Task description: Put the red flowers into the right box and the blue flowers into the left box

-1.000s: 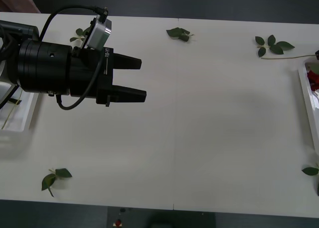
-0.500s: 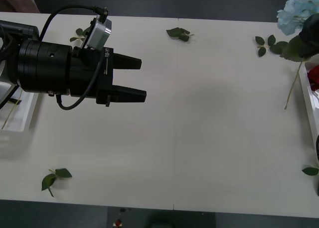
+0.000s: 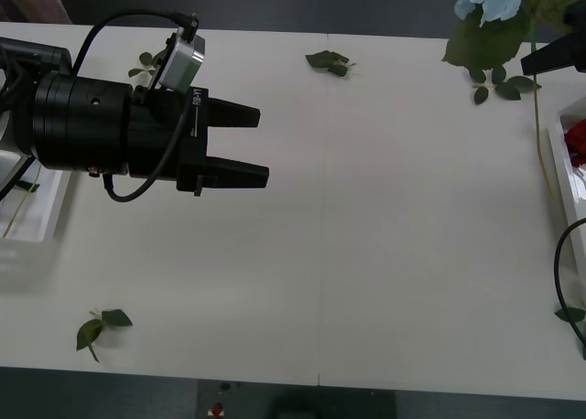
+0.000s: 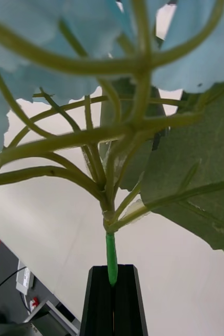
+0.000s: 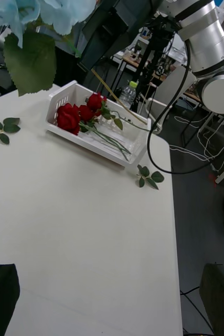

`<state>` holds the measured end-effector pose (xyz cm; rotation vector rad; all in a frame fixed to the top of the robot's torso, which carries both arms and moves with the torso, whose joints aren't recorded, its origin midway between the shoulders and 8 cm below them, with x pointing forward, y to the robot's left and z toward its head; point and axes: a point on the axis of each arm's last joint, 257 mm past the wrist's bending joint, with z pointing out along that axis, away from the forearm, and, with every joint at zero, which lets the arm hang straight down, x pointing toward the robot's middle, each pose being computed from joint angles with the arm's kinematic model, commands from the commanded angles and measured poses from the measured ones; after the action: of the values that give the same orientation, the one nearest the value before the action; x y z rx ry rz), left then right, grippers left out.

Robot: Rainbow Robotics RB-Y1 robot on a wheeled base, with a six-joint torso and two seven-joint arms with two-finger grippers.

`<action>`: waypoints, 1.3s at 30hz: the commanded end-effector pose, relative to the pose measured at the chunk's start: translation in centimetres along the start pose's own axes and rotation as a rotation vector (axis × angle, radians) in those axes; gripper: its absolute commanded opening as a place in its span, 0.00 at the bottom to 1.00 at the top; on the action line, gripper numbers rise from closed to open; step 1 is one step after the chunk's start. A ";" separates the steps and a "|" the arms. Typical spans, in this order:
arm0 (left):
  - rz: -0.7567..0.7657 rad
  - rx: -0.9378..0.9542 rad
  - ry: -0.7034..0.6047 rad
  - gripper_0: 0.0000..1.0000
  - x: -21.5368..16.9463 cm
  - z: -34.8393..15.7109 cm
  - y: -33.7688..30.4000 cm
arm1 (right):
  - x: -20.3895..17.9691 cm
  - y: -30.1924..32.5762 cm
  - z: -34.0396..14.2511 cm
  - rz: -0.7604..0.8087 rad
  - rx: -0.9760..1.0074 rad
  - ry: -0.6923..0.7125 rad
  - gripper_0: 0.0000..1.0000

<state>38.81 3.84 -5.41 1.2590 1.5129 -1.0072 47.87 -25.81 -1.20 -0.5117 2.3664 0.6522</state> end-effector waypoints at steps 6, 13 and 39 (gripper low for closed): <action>0.032 0.013 -0.003 1.00 -0.6 0.1 -0.8 | -1.1 5.7 -0.5 -0.156 -0.244 -0.088 0.00; 0.032 0.013 -0.003 1.00 -0.6 0.1 -0.8 | -2.5 10.5 0.5 -0.144 -0.429 -0.150 0.00; -0.323 0.131 -0.095 1.00 -5.7 1.2 -3.0 | -6.1 23.9 1.7 -0.027 -0.842 -0.177 0.00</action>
<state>37.57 2.38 -2.01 1.0181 1.6205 -1.3548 41.90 -5.73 6.28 -0.7384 1.9069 1.6029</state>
